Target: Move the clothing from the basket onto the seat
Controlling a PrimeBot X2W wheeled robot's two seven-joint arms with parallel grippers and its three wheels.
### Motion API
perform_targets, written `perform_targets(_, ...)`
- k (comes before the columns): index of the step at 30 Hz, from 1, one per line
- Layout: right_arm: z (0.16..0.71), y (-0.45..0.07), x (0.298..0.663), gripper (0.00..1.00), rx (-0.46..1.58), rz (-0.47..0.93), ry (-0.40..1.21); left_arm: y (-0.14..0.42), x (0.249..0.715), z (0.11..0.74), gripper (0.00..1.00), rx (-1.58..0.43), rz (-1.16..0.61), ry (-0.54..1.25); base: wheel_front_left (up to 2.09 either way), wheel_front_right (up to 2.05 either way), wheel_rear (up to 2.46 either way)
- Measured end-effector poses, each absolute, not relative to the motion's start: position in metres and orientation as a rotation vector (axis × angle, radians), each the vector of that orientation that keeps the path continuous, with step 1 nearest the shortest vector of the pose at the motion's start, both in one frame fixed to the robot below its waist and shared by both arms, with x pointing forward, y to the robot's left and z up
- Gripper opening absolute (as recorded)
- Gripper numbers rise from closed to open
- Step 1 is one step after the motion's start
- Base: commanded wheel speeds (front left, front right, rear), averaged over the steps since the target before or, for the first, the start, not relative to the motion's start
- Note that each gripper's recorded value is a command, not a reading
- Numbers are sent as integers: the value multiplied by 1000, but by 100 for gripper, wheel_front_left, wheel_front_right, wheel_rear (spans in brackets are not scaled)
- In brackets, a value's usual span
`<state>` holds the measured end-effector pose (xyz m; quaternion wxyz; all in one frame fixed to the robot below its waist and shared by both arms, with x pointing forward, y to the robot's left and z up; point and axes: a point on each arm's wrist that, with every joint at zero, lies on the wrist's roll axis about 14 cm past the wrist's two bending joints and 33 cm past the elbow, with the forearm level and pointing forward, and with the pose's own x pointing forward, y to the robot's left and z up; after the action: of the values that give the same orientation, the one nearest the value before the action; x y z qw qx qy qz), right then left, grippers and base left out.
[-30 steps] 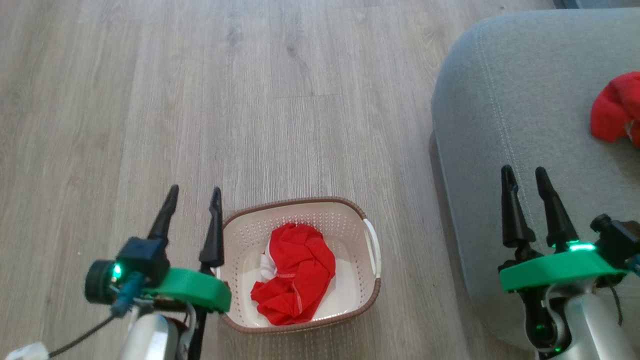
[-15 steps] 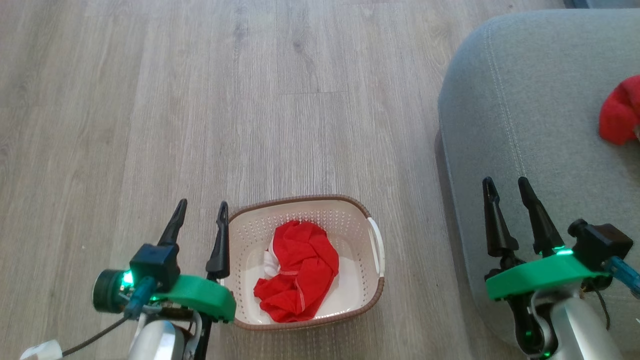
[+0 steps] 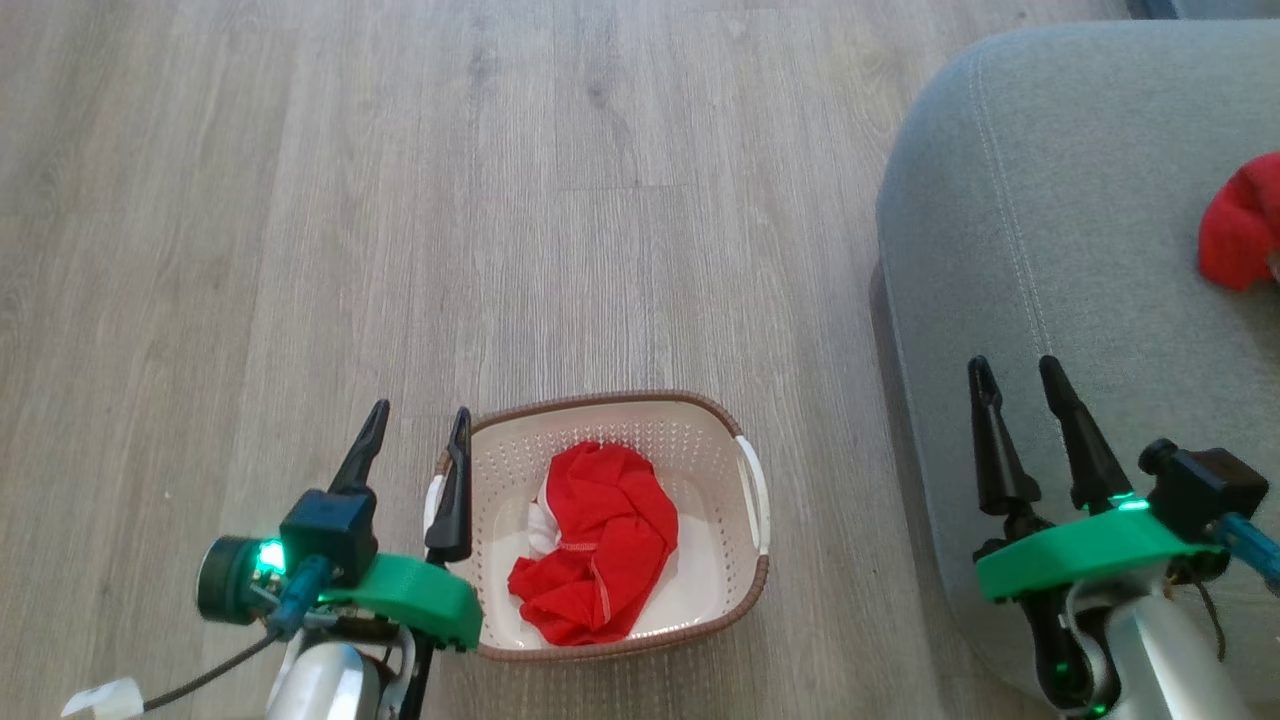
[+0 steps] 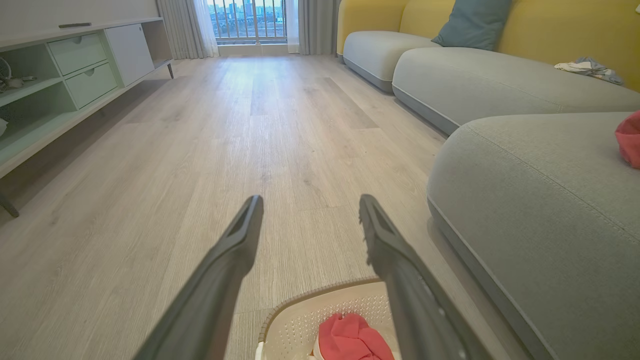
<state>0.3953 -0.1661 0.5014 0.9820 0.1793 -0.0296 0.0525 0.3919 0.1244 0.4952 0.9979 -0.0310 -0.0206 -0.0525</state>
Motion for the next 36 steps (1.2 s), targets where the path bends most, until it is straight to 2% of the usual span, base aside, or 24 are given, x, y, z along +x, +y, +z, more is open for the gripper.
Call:
perform_targets(7, 495, -179, 397, 100, 330, 79, -47, 117, 393, 483, 100, -69, -136, -6, 0, 0, 0)
perform_targets(14, 474, -179, 404, 100, 280, 80, 12, 101, 392, 427, 100, -44, -205, 164, 0, 0, 0)
perform_targets(21, 450, -179, 429, 100, 244, 84, 60, 81, 426, 383, 100, 8, -303, 263, 0, 0, 0)
perform_targets(24, 436, -177, 447, 100, 248, 77, 70, 75, 437, 345, 100, 25, -347, 352, 0, 0, 0)
perform_targets(36, 368, -173, 476, 100, 245, 60, 176, 53, 485, 227, 100, 95, -506, 548, 0, 0, 0)
